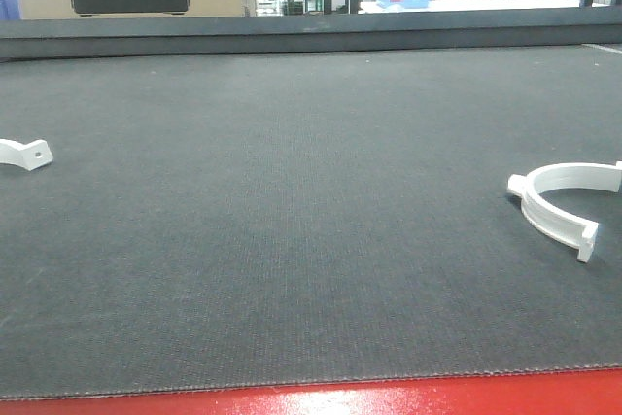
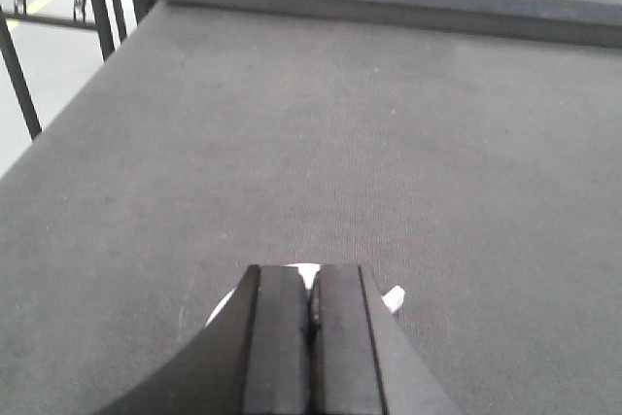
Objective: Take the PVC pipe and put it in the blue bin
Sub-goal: 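Lower the right gripper onto the nearer white pipe clamp and close, then lower the left gripper onto the other white pipe clamp and close, then lift both held clamps up off the felt table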
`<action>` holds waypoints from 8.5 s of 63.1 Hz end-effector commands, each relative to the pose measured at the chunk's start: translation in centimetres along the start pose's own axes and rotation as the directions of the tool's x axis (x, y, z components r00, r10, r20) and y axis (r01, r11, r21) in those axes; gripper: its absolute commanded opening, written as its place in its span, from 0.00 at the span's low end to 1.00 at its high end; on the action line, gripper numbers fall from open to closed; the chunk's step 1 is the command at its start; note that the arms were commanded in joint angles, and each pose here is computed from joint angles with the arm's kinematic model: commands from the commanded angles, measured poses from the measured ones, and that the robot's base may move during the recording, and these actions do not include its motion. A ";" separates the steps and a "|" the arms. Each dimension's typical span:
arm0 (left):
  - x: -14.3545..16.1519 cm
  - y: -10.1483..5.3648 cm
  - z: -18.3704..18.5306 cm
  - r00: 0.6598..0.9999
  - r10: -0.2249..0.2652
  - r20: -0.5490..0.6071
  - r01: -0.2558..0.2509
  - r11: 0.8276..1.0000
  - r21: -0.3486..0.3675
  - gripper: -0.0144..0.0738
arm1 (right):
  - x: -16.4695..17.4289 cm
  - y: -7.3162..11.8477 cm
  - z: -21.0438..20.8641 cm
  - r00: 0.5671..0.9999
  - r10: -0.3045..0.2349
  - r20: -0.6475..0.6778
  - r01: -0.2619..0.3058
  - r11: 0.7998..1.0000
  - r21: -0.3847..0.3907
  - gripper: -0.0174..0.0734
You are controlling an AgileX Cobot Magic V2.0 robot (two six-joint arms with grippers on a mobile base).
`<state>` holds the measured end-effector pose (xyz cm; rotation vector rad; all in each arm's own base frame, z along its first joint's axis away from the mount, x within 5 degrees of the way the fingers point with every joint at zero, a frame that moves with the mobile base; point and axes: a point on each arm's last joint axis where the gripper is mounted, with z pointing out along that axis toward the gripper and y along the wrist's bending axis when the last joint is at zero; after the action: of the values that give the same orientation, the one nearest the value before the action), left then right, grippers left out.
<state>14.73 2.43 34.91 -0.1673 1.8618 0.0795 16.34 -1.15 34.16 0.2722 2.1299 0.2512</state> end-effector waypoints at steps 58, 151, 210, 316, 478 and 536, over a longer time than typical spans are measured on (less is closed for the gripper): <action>-0.4 1.6 3.0 0.990 0.120 -0.079 -0.128 0.987 -0.099 0.13 | 0.5 0.3 10.2 0.943 -0.107 -0.314 0.093 0.994 -0.059 0.34; 0.9 3.2 9.1 0.975 0.012 -0.223 -0.041 0.991 -0.125 0.40 | 2.3 0.7 18.1 0.745 -0.125 -0.655 0.145 0.989 -0.023 0.50; 0.6 3.3 9.2 0.983 0.017 -0.182 -0.041 0.991 -0.128 0.40 | 3.3 0.9 20.3 0.747 -0.197 -0.635 0.229 0.973 -0.032 0.49; 3.7 4.2 15.9 0.903 -0.020 -0.428 -0.033 0.993 -0.114 0.41 | -2.0 4.3 7.3 0.901 -0.206 -0.383 0.167 0.977 -0.132 0.01; 4.0 4.6 18.6 0.885 0.063 -0.462 -0.109 0.991 -0.073 0.04 | -4.1 5.7 -0.8 0.980 -0.198 -0.033 0.187 0.959 -0.211 0.01; -5.7 1.5 -1.6 0.997 0.077 -0.021 -0.078 0.992 -0.100 0.04 | -3.6 5.6 -7.6 0.947 -0.254 0.194 0.291 0.936 -0.196 0.02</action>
<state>15.62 4.37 40.03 -0.1559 1.9209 0.2353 12.72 2.66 42.44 -0.1240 1.9489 0.3083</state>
